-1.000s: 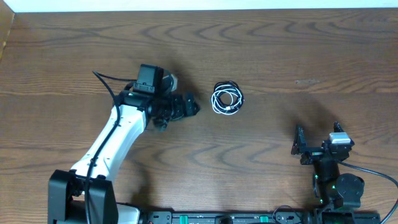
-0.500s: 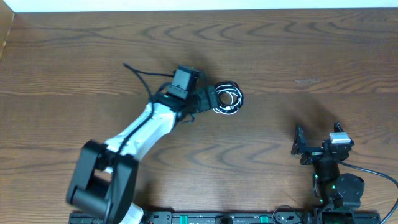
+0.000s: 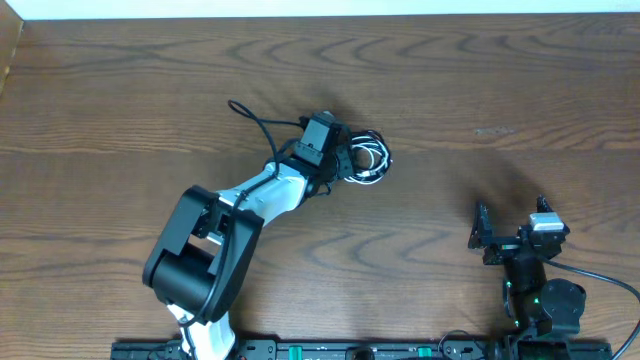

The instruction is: Untangle cables

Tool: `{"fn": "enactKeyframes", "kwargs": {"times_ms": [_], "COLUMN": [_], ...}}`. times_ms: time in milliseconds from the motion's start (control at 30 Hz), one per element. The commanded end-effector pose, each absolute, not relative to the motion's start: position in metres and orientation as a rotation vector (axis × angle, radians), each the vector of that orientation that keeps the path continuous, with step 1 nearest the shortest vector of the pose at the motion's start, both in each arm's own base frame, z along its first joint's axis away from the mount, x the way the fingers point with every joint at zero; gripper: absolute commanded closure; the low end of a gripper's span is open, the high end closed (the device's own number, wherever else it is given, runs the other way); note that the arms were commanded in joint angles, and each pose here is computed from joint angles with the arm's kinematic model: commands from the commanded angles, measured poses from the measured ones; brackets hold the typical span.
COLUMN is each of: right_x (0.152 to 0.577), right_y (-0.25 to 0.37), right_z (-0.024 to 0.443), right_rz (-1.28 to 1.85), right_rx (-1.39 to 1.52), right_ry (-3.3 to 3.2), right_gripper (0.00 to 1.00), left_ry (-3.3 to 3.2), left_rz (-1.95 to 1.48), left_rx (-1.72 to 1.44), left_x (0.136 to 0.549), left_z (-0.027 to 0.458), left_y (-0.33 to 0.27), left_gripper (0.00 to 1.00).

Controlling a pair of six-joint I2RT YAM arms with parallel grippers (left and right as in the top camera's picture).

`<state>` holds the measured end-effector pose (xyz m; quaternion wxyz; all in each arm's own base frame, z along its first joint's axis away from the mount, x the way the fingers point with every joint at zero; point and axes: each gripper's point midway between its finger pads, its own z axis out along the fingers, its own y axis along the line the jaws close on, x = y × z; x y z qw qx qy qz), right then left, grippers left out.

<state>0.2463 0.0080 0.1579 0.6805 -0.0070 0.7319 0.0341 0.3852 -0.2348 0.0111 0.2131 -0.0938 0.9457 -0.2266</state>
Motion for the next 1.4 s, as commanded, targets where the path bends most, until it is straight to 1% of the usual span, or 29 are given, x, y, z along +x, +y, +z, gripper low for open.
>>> {"fn": "enactKeyframes", "kwargs": {"times_ms": [0, 167, 267, 300, 400, 433, 500, 567, 600, 633, 667, 733, 767, 800, 867, 1000, 1233, 1367], "right_x": [0.246, 0.246, 0.246, 0.246, 0.246, 0.246, 0.246, 0.246, 0.246, 0.246, 0.246, 0.246, 0.246, 0.246, 0.246, 0.246, 0.246, 0.246], "right_y": [0.008, 0.008, 0.008, 0.008, 0.008, 0.008, 0.008, 0.008, 0.008, 0.008, 0.008, 0.008, 0.008, 0.008, 0.008, 0.008, 0.008, 0.008], "right_z": [0.156, 0.156, 0.156, 0.156, 0.156, 0.156, 0.156, 0.156, 0.156, 0.156, 0.156, 0.156, 0.156, 0.156, 0.156, 0.156, 0.156, 0.156], "right_rz": [0.076, 0.076, 0.076, 0.076, 0.076, 0.076, 0.076, 0.076, 0.076, 0.076, 0.076, 0.076, 0.076, 0.076, 0.076, 0.076, 0.076, 0.076], "right_rx": [-0.012, -0.012, -0.012, -0.012, -0.012, -0.012, -0.012, -0.012, -0.012, -0.012, -0.012, -0.012, -0.012, -0.012, -0.012, -0.012, -0.012, -0.012], "right_ry": [1.648, 1.648, 1.648, 1.648, 1.648, 1.648, 1.648, 1.648, 1.648, 1.648, 1.648, 1.648, 1.648, 1.648, 1.648, 1.648, 1.648, 1.648], "right_gripper": [0.01, 0.01, 0.01, 0.01, 0.01, 0.01, 0.01, 0.01, 0.01, 0.01, 0.01, 0.01, 0.01, 0.01, 0.01, 0.01, 0.01, 0.01], "left_ry": [2.629, 2.576, 2.505, 2.481, 2.399, 2.370, 2.324, 2.302, 2.297, 2.298, 2.302, 2.328, 2.342, 2.360, 2.402, 2.449, 2.443, 2.527], "left_rz": [-0.607, -0.645, -0.719, -0.743, -0.833, -0.857, -0.880, -0.890, -0.892, -0.891, -0.889, -0.877, -0.870, -0.861, -0.841, -0.818, -0.821, -0.675], "left_rx": [-0.265, -0.253, -0.228, -0.218, -0.177, -0.164, -0.151, -0.147, -0.146, -0.146, -0.146, -0.152, -0.155, -0.159, -0.168, -0.178, -0.176, -0.145], "left_x": [0.385, 0.389, 0.390, 0.390, 0.386, 0.384, 0.380, 0.376, 0.373, 0.371, 0.368, 0.364, 0.362, 0.361, 0.357, 0.354, 0.354, 0.343], "left_z": [0.008, 0.035, 0.073, 0.085, 0.128, 0.142, 0.165, 0.179, 0.184, 0.187, 0.188, 0.184, 0.181, 0.177, 0.167, 0.153, 0.156, 0.136], "left_y": [-0.232, -0.234, -0.240, -0.241, -0.247, -0.249, -0.248, -0.245, -0.244, -0.242, -0.241, -0.239, -0.238, -0.237, -0.235, -0.233, -0.233, -0.216], "left_gripper": [0.68, 0.69, 0.76, 0.80, 0.81, 0.85, 0.87, 0.92, 0.91, 0.91, 0.87, 0.86, 0.83, 0.77, 0.72, 0.72, 0.72, 0.67]}}
